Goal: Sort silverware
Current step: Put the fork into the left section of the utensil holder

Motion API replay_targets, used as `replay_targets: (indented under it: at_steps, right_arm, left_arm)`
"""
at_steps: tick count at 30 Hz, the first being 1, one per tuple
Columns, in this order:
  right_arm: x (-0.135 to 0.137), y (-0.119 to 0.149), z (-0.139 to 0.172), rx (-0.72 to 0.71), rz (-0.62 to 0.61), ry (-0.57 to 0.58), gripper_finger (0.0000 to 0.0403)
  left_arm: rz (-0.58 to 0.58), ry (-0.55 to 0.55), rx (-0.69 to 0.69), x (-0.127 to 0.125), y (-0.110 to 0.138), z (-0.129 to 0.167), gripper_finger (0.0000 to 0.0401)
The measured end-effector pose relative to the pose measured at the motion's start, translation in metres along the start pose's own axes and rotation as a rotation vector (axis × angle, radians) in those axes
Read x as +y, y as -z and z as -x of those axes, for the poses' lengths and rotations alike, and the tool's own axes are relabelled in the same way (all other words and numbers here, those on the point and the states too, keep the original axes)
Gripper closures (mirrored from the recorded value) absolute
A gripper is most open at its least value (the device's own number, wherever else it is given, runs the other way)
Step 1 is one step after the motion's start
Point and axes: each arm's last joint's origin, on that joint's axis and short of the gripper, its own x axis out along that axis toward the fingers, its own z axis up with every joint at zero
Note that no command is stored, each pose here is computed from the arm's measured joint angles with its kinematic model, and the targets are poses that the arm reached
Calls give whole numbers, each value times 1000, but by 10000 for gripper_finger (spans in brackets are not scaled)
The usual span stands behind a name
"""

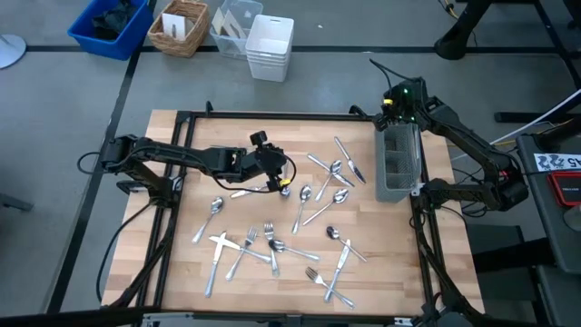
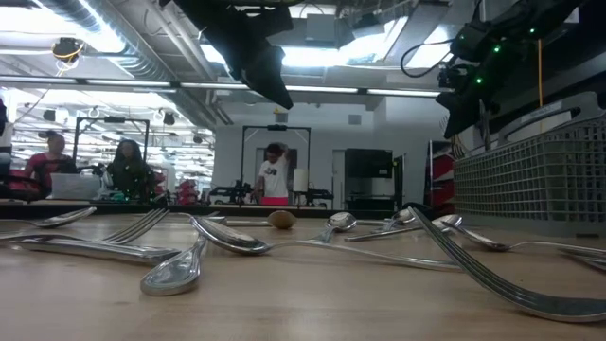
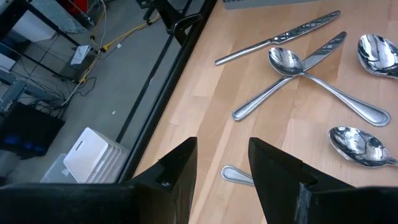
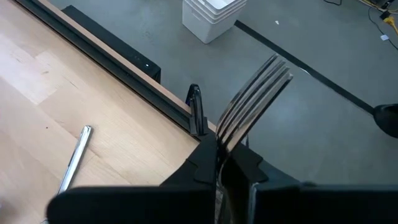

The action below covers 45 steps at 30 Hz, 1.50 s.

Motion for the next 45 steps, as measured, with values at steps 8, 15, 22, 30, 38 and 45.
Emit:
replay_targets:
  at_steps: [8, 15, 22, 30, 38, 45]
  right_arm:
    - [0, -2, 3, 17, 1, -4, 353]
    - [-3, -7, 14, 68, 2, -11, 291]
    - [-4, -10, 25, 137, 6, 2, 289]
    - [-9, -25, 47, 138, 7, 17, 301]
    - [-11, -35, 60, 110, 5, 13, 301]
    - [-9, -35, 60, 97, 1, -53, 301]
  left_arm:
    - [0, 0, 0, 0, 0, 0, 263]
    - [0, 0, 0, 0, 0, 0, 263]
    - [0, 0, 0, 0, 0, 0, 263]
    - [0, 0, 0, 0, 0, 0, 263]
    - [-3, 1, 4, 0, 0, 0, 263]
    - [-7, 0, 31, 1, 3, -1, 263]
